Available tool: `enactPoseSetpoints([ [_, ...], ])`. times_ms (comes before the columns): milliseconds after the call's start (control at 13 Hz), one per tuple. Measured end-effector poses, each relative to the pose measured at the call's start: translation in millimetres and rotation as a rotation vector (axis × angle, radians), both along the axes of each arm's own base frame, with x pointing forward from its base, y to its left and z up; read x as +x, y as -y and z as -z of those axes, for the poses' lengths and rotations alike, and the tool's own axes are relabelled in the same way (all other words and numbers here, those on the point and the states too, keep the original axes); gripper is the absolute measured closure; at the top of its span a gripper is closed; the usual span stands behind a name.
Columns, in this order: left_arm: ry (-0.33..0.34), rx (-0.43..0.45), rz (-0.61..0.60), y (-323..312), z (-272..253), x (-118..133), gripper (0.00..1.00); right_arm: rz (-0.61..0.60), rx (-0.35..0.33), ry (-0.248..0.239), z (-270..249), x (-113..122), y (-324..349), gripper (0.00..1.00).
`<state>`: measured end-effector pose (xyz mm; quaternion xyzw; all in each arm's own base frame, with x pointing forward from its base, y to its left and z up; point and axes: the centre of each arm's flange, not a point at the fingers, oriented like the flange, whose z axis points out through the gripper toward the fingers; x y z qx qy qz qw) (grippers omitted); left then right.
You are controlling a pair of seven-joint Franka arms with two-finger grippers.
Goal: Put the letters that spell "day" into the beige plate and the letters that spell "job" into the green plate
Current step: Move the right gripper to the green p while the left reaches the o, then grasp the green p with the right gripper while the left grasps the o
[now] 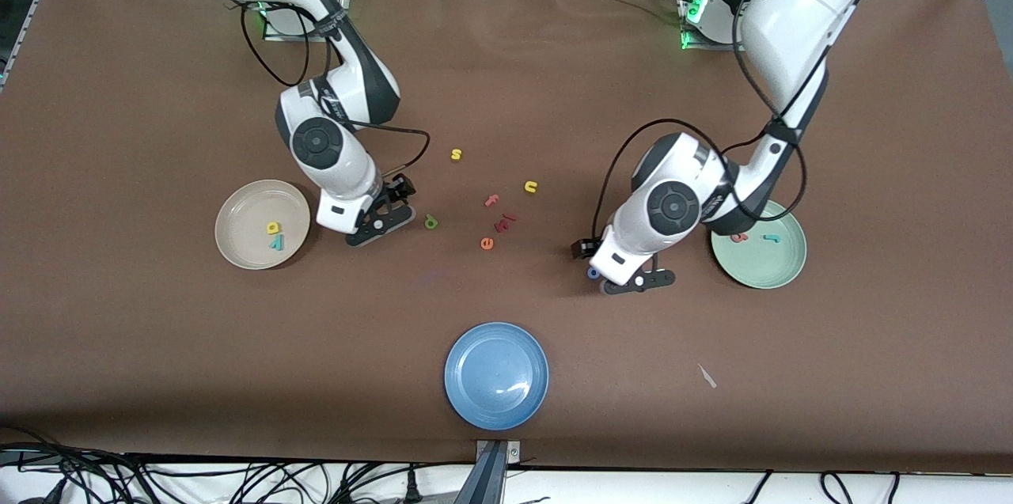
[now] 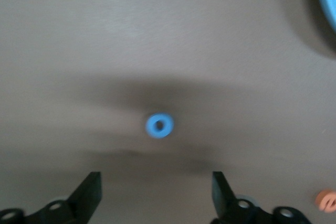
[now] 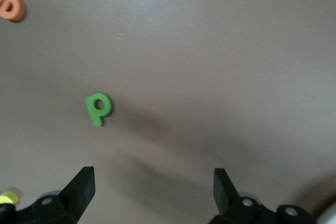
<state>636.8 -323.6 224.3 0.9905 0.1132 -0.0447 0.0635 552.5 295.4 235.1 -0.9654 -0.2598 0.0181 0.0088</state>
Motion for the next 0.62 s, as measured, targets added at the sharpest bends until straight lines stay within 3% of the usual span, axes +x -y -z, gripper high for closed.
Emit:
enactPoseSetpoints([
  [308, 0.025, -0.013, -0.045, -13, 34, 16, 0.2, -0.045, 0.028, 0.044, 21, -3, -33, 0.0],
  [617, 0.034, 0.022, -0.008, 0, 42, 9, 0.26, -0.076, 0.035, 0.061, 39, -7, -44, 0.0],
])
